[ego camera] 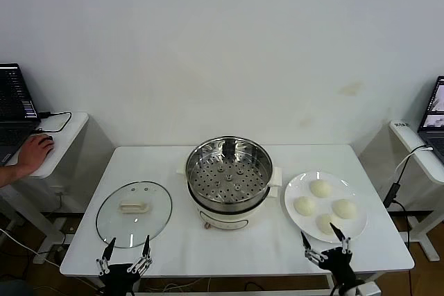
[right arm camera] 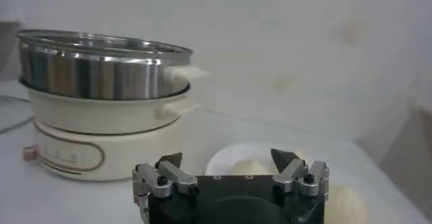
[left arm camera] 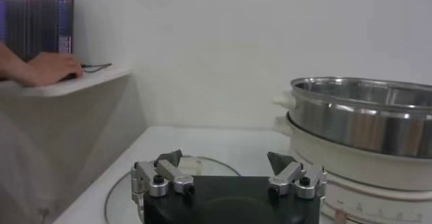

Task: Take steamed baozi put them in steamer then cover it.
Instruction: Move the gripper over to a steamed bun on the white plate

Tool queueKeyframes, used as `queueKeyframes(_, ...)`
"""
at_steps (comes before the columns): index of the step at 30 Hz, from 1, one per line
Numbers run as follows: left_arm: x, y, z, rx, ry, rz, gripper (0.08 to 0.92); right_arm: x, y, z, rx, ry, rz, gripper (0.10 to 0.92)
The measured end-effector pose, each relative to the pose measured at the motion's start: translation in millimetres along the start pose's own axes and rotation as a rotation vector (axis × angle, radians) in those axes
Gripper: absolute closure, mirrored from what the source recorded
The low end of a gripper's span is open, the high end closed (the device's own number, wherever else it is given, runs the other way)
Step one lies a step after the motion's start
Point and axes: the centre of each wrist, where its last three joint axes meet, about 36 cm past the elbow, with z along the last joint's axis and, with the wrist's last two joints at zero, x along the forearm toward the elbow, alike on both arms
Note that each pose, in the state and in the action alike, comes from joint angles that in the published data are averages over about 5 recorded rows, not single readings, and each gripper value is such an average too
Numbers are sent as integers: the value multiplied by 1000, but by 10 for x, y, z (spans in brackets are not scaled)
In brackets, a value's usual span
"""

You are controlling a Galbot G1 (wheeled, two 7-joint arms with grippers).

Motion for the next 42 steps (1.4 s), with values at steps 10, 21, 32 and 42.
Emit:
queueKeyframes(10,-111,44,-116,-113,-32,11,177,-561,-834,-149,439,25,-77,200)
queueKeyframes(21,-182,40,-196,-196,-66,1,177,-1530,-1696,-680,756,106,-305,200)
queueKeyframes(32,-222,51,-225,-238,-85,-15,177,-2353,-2047,-1030,849,269,-610,200)
queueKeyframes(42,-271,88,-228,-264,-92,-18,177,-2851,-2136,-1173,921,410,-820,200)
